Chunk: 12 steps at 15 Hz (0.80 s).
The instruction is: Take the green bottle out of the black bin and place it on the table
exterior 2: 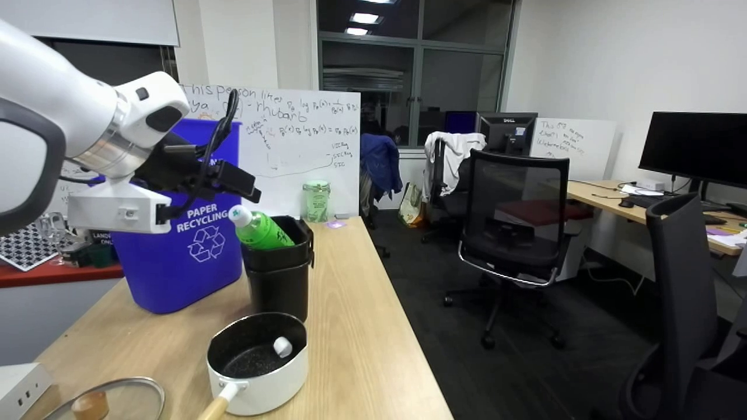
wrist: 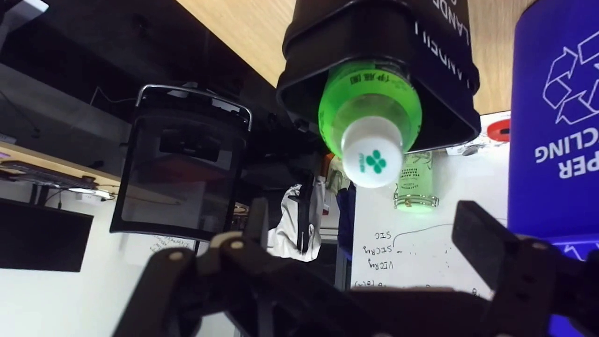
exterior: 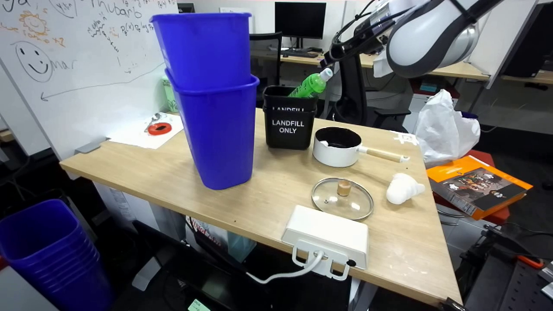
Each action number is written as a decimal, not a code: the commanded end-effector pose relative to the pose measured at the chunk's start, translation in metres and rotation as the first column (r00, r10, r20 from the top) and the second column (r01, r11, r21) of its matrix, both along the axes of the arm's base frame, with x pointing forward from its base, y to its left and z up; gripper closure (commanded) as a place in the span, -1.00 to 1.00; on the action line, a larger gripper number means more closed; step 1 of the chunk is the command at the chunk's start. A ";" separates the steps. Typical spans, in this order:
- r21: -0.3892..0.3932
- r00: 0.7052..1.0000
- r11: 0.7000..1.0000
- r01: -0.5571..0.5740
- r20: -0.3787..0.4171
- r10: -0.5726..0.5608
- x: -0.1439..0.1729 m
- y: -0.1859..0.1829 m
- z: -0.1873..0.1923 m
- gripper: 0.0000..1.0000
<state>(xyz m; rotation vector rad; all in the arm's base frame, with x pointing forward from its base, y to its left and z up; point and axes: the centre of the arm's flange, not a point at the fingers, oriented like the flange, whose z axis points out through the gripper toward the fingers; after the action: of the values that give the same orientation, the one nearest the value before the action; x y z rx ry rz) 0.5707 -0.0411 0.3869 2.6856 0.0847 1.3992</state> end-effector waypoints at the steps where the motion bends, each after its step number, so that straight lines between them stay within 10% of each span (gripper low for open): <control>1: 0.032 1.000 0.999 0.018 0.003 -0.019 0.002 0.001 -0.014 -1.00; 10: 0.103 0.998 0.993 0.056 -0.026 -0.054 0.005 0.015 -0.037 -1.00; 12: 0.104 0.998 0.993 0.063 -0.024 -0.061 0.005 0.012 -0.036 -0.66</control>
<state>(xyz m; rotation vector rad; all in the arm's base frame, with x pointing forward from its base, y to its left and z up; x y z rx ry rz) 0.5758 -0.0271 0.3626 2.7694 -0.0346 1.3798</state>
